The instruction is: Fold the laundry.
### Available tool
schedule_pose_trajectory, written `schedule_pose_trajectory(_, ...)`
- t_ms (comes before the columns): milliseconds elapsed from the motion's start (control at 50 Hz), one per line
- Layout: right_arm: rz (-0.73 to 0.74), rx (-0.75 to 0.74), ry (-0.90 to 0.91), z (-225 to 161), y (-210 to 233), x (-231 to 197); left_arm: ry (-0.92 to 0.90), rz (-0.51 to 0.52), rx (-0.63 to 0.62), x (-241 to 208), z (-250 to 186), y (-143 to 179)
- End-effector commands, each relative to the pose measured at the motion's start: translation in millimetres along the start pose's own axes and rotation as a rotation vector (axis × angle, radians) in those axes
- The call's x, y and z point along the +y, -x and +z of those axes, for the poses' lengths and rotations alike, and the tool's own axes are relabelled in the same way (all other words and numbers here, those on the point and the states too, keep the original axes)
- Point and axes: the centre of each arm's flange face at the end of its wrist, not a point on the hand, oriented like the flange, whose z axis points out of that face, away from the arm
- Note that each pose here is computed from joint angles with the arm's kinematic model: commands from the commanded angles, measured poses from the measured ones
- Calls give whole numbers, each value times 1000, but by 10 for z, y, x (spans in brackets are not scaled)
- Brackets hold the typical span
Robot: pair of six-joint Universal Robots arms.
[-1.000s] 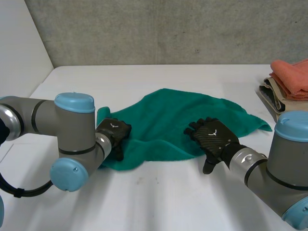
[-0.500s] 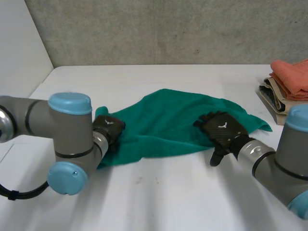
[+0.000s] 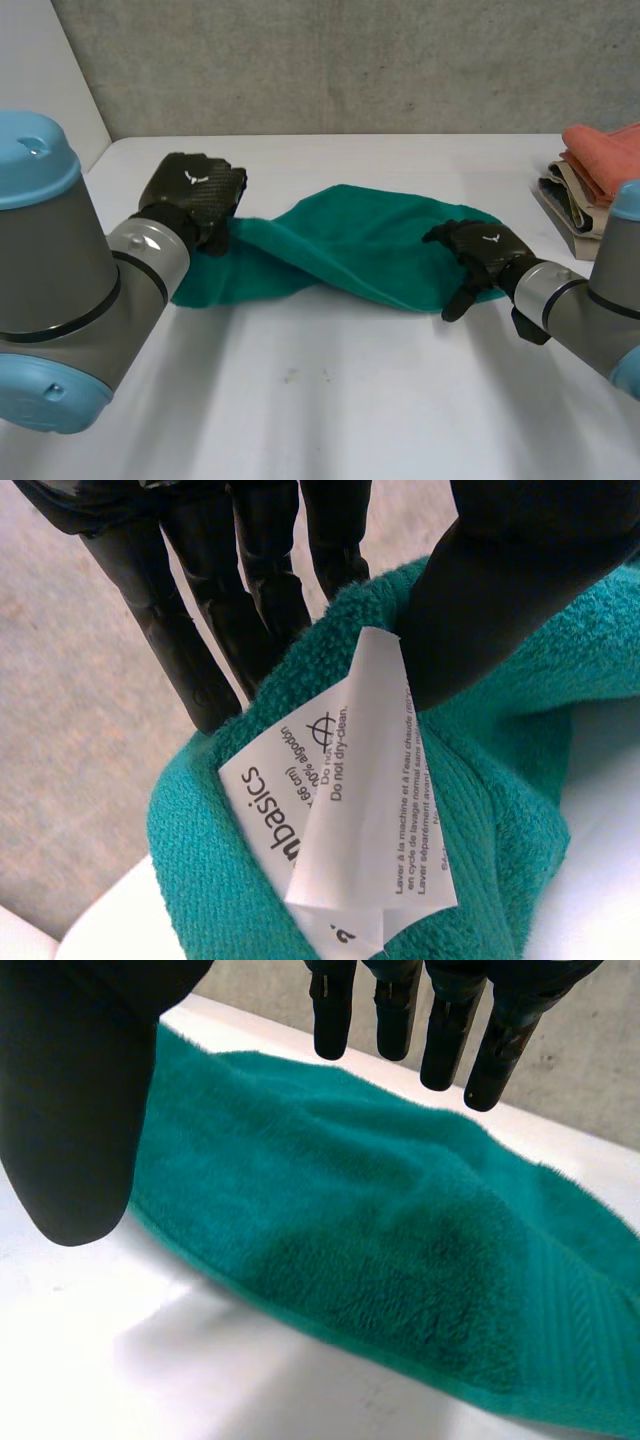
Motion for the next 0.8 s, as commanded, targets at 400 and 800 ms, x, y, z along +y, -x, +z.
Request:
schedule_pose_trajectory(400, 331, -25, -164, 440, 701, 11, -270, -107, 52, -755, -493, -130)
schedule_pose_trajectory(800, 68, 301, -135, 572, -630, 88, -291, -118, -78, -779, -593, 309)
